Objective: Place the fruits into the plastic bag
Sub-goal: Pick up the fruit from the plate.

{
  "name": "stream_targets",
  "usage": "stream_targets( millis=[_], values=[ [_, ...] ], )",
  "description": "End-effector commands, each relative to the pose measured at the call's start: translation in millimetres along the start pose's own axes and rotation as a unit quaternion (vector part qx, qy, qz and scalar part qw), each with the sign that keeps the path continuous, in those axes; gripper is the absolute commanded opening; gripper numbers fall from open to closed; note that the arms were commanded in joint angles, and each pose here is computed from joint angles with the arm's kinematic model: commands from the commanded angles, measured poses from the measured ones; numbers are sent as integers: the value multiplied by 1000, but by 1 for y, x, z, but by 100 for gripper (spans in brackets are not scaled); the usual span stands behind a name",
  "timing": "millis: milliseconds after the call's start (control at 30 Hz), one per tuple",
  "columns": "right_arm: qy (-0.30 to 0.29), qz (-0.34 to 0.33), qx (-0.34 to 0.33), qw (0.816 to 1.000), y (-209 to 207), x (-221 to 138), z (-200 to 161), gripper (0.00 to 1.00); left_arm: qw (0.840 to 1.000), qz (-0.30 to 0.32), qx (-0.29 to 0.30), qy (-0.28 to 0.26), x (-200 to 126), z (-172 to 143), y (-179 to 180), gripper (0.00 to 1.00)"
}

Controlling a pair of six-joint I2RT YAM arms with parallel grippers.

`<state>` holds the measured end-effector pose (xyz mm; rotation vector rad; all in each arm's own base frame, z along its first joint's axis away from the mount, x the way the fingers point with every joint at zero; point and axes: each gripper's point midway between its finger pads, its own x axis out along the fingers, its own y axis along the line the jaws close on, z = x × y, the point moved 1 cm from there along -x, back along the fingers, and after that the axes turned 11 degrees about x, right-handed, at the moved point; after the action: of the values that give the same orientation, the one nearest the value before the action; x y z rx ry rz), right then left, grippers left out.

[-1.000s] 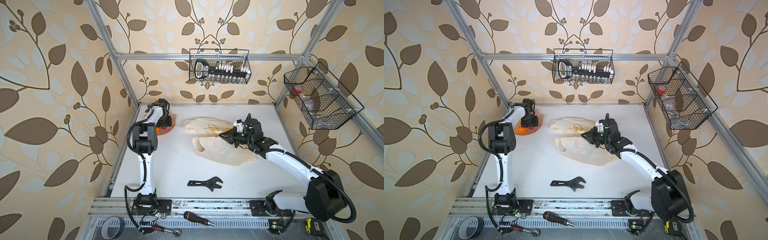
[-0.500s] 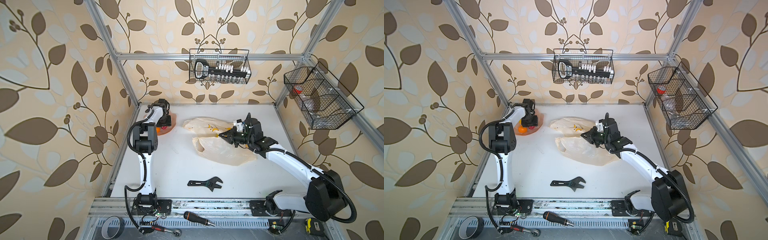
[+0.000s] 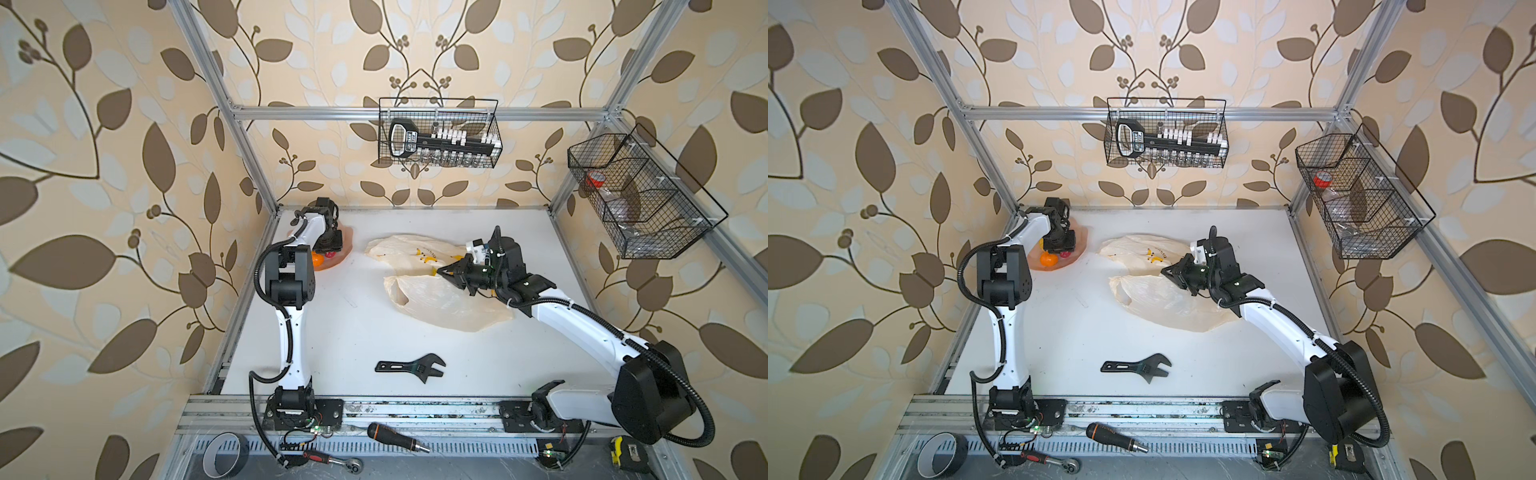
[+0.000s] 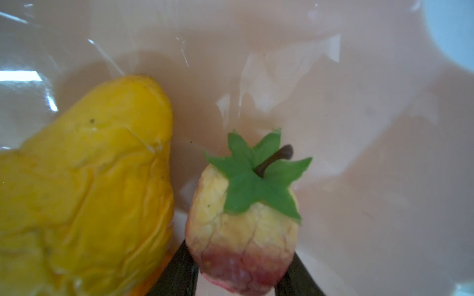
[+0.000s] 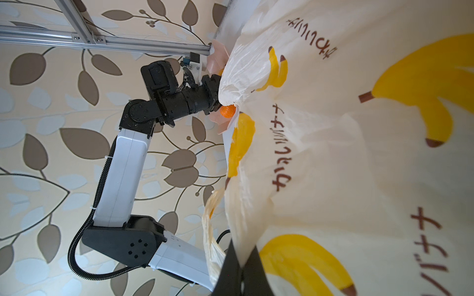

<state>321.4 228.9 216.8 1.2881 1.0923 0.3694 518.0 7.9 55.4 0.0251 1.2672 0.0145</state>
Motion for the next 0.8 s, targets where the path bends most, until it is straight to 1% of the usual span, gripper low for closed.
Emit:
stream_targets(
  millis=[0, 167, 333, 467, 633, 700, 767],
  values=[
    [-9, 15, -12, 1000, 14, -7, -1, 0, 998, -26, -18, -59, -58, 17, -2, 40],
    [-8, 16, -13, 1000, 15, -7, -2, 0, 992, -71, -30, -99, -100, 14, -15, 37],
    [-4, 17, -14, 1000, 14, -5, -2, 0, 983, -130, -48, -118, -133, 0, -33, 36],
    [-3, 19, -14, 1000, 14, -4, -2, 0, 970, -197, -68, -128, -155, -14, -53, 35],
    [2, 21, -13, 1000, 14, -3, -3, 0, 953, -266, -91, -115, -173, -35, -73, 34],
    [3, 20, -14, 1000, 14, -4, -3, 0, 945, -293, -99, -110, -181, -44, -80, 34],
    [3, 18, -12, 1000, 12, -4, -2, 0, 932, -327, -112, -105, -190, -56, -89, 34]
  ],
)
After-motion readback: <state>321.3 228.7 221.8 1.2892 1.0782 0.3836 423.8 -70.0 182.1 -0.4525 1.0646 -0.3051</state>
